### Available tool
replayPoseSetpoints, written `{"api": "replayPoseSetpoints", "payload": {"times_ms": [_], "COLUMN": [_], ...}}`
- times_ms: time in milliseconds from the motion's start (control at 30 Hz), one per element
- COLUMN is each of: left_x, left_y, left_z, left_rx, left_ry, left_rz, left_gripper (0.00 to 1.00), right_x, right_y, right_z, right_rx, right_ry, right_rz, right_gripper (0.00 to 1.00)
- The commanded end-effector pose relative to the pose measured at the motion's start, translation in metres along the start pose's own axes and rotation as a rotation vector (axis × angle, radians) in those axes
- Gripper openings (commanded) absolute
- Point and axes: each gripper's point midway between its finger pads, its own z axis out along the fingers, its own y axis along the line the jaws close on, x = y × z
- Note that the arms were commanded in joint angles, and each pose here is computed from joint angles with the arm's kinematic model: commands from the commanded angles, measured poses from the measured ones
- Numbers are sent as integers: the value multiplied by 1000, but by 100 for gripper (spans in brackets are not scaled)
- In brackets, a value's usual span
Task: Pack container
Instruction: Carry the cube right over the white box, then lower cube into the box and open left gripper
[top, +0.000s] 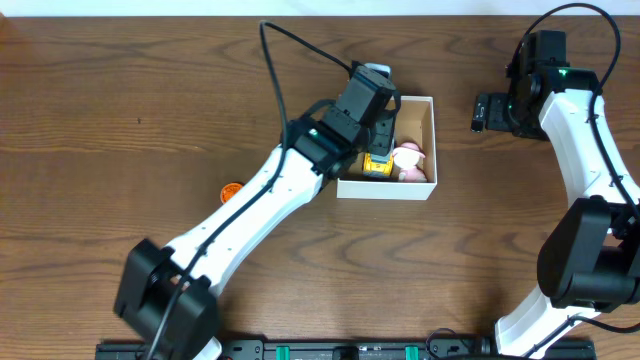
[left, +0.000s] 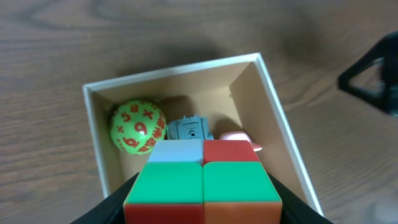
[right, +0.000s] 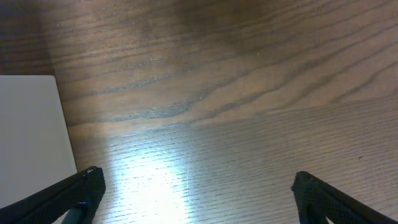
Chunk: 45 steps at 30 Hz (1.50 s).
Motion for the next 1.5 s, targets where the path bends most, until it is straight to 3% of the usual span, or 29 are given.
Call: {"api": "replayPoseSetpoints", "payload": {"times_ms": [0, 500, 800, 1467], "left_x": [7, 4, 11, 21], "left_y": [2, -57, -45, -27], "left_z": [22, 39, 55, 71], "left_rx": [-15, 99, 30, -63], "left_ry": [22, -71, -62, -53], "left_rz": [-2, 58, 56, -110], "left_gripper": [52, 52, 52, 52], "right_x": [-1, -1, -1, -1], "right_y": [0, 0, 0, 0], "right_z": [-5, -5, -5, -5], "right_rx": [4, 4, 4, 4], "right_ry": [-13, -13, -13, -13], "right_rz": [-14, -14, -14, -14], "right_gripper": [99, 99, 99, 99]}}
